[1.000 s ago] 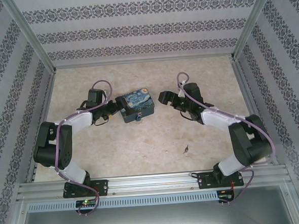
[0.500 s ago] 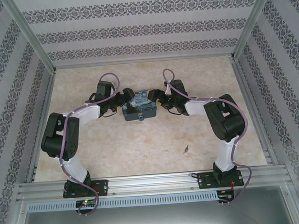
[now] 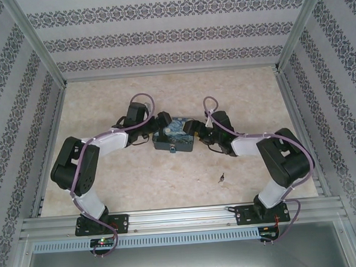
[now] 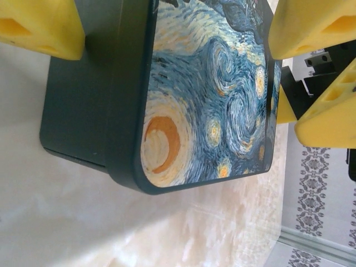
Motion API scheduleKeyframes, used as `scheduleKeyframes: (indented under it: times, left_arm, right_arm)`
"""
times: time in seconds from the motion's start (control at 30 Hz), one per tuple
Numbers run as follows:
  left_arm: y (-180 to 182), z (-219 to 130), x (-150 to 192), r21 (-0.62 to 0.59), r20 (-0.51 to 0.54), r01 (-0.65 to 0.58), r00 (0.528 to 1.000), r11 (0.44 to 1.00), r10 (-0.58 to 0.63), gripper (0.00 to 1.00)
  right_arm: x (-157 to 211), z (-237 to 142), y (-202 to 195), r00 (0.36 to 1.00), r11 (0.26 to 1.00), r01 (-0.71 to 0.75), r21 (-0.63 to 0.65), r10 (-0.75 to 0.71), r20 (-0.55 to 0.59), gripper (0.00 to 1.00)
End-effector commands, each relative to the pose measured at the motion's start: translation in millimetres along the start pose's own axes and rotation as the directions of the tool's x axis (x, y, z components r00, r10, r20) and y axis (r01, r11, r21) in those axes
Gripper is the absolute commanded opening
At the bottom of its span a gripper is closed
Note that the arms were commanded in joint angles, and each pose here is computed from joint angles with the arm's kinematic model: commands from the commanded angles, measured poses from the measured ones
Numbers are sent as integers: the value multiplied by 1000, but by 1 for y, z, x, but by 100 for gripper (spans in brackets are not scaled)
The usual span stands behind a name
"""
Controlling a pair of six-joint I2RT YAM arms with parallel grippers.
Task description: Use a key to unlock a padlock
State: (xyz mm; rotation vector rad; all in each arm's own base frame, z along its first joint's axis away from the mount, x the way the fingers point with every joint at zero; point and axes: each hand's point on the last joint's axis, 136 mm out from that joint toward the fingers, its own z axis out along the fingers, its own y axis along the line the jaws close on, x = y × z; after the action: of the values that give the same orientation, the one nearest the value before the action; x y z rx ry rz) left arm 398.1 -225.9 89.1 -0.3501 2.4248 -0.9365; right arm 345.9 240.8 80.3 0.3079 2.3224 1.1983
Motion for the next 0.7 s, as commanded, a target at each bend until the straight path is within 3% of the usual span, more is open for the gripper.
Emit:
scheduleKeyframes:
  times: [0.0,0.4,0.47,0.67]
  left_arm:
    - [-21,-9,20,58,14,6,1000,998,-7,100]
    - [-21,-22,34,21,75,-3,997,1000,1,99]
    - [-19,-26,31,-11,80,-28,996,1000,29,99]
    - [-10,-49,5,-66,132,-61,989,996,69,99]
  right_arm:
    - [3,-12,6,999,1000,15,-15,-14,49,87]
    - [-2,-12,9,998,1000,10,4,-10,54,89]
    - [-5,-16,2,997,999,2,43,-5,74,98]
    - [-23,-59,-31,984,969,-23,246,-22,178,98]
